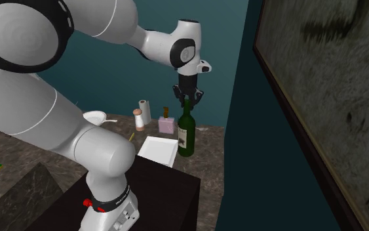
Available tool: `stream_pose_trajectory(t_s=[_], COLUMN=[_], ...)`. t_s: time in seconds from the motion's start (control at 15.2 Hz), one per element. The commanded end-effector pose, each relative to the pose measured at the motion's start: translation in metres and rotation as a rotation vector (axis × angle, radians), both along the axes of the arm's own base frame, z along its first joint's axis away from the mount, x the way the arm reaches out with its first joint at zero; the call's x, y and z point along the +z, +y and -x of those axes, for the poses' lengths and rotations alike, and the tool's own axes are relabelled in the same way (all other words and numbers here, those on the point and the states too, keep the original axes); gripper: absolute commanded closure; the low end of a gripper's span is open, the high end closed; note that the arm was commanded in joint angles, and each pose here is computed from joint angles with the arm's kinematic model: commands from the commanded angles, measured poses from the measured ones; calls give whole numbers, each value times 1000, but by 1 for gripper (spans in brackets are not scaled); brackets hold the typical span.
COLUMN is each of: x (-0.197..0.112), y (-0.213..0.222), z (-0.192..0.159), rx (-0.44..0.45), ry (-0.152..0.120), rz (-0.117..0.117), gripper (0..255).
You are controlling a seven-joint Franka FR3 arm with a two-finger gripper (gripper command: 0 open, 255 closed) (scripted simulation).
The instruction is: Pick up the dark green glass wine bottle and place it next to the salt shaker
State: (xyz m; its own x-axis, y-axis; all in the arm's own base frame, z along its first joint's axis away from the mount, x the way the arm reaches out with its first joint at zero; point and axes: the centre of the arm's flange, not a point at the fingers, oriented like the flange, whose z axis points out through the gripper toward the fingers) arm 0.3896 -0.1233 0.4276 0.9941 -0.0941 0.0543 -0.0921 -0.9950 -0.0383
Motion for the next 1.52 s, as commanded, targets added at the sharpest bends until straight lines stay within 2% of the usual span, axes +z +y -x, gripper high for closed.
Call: stream_pose_trajectory(t_s=[0.0,1.45], x=[11,127], y=[1,1], z=[-1,-1], rx=[0,0], ry=[0,0], rz=[0,0], gripper=[255,255])
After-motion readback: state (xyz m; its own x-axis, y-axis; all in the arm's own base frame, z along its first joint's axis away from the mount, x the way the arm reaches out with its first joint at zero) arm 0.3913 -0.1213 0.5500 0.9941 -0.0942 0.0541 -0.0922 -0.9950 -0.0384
